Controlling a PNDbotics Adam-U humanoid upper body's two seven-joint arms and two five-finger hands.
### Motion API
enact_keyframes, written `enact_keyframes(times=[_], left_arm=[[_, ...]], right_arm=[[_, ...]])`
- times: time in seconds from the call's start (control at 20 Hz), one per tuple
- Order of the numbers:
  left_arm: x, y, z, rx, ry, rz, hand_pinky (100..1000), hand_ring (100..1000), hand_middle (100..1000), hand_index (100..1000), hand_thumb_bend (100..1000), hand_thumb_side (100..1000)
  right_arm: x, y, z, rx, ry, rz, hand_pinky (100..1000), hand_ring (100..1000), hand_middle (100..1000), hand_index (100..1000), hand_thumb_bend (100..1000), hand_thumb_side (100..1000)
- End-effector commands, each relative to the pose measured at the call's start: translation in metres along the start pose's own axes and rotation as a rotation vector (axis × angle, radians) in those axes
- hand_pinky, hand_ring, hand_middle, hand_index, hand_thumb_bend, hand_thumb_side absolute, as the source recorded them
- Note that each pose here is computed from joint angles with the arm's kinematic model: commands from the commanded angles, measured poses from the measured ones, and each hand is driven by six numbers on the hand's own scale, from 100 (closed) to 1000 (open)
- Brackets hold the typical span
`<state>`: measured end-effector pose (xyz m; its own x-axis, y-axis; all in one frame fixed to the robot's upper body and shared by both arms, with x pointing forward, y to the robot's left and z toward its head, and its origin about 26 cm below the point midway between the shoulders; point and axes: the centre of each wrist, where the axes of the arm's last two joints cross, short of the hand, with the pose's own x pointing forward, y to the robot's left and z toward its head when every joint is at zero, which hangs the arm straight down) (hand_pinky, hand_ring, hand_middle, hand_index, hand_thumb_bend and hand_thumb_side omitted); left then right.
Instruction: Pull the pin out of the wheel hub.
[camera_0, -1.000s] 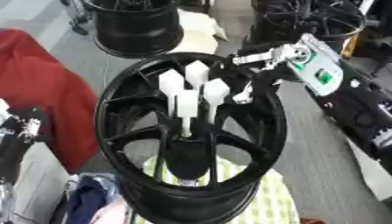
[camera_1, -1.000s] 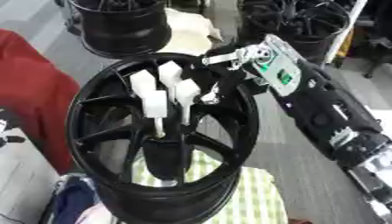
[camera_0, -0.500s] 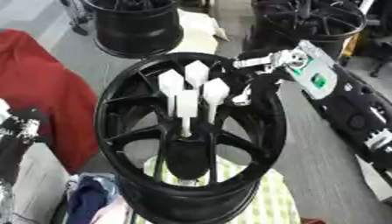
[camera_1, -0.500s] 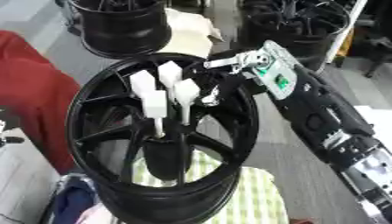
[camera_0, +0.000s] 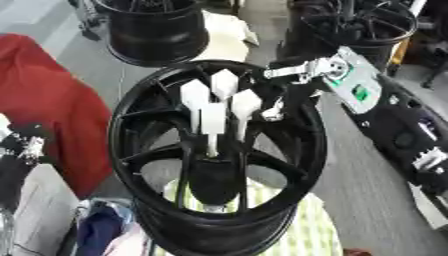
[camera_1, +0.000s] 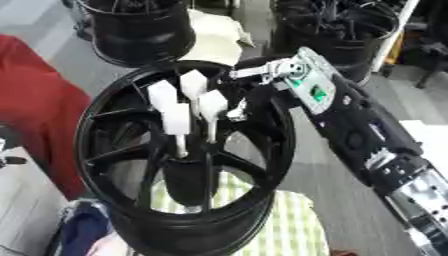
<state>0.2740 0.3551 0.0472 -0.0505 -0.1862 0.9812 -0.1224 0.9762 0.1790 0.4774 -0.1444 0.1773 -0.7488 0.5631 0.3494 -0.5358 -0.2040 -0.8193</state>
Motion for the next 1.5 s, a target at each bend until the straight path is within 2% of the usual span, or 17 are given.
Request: enact_keyframes(times=[0.05, 0.15, 0.3, 0.4, 0.6, 0.8, 1.2, 1.35, 1.5], left_arm=[[0.008, 0.002, -0.003, -0.002, -0.025, -0.017, 591, 771, 673, 843, 225, 549], [0.008, 0.002, -0.003, -0.002, -0.024, -0.016, 591, 771, 674, 843, 223, 549], [0.008, 0.002, -0.003, -0.002, -0.024, -0.016, 591, 771, 674, 843, 224, 549], [0.008, 0.002, -0.003, -0.001, -0.023, -0.016, 591, 771, 674, 843, 224, 549], [0.008, 0.002, -0.003, -0.001, -0.023, -0.016, 592, 771, 674, 843, 226, 549], [0.008, 0.003, -0.003, 0.001, -0.022, -0.018, 592, 772, 674, 844, 225, 550], [0.006, 0.006, -0.001, 0.008, -0.012, -0.024, 592, 772, 674, 844, 226, 550], [0.006, 0.008, 0.0, 0.013, -0.009, -0.03, 592, 772, 673, 844, 227, 550], [0.005, 0.01, 0.001, 0.018, -0.006, -0.035, 592, 772, 673, 844, 226, 550]], right_arm=[[0.003, -0.015, 0.008, 0.04, -0.038, 0.068, 811, 784, 613, 728, 179, 405], [0.002, -0.015, 0.009, 0.028, -0.036, 0.061, 801, 762, 560, 677, 156, 392], [0.001, -0.015, 0.01, -0.014, -0.038, 0.051, 767, 698, 452, 551, 122, 375], [0.001, -0.016, 0.01, -0.05, -0.044, 0.048, 754, 672, 411, 508, 117, 368], [0.003, -0.018, 0.013, -0.111, -0.06, 0.043, 741, 650, 382, 481, 115, 360], [0.003, -0.026, 0.026, -0.167, -0.073, 0.032, 739, 646, 377, 478, 120, 360], [0.004, -0.053, 0.068, -0.322, -0.076, -0.008, 737, 637, 370, 474, 130, 364], [0.004, -0.063, 0.093, -0.428, -0.074, -0.028, 734, 630, 364, 471, 144, 361], [0.0, -0.066, 0.125, -0.547, -0.048, -0.042, 733, 627, 362, 470, 155, 358]])
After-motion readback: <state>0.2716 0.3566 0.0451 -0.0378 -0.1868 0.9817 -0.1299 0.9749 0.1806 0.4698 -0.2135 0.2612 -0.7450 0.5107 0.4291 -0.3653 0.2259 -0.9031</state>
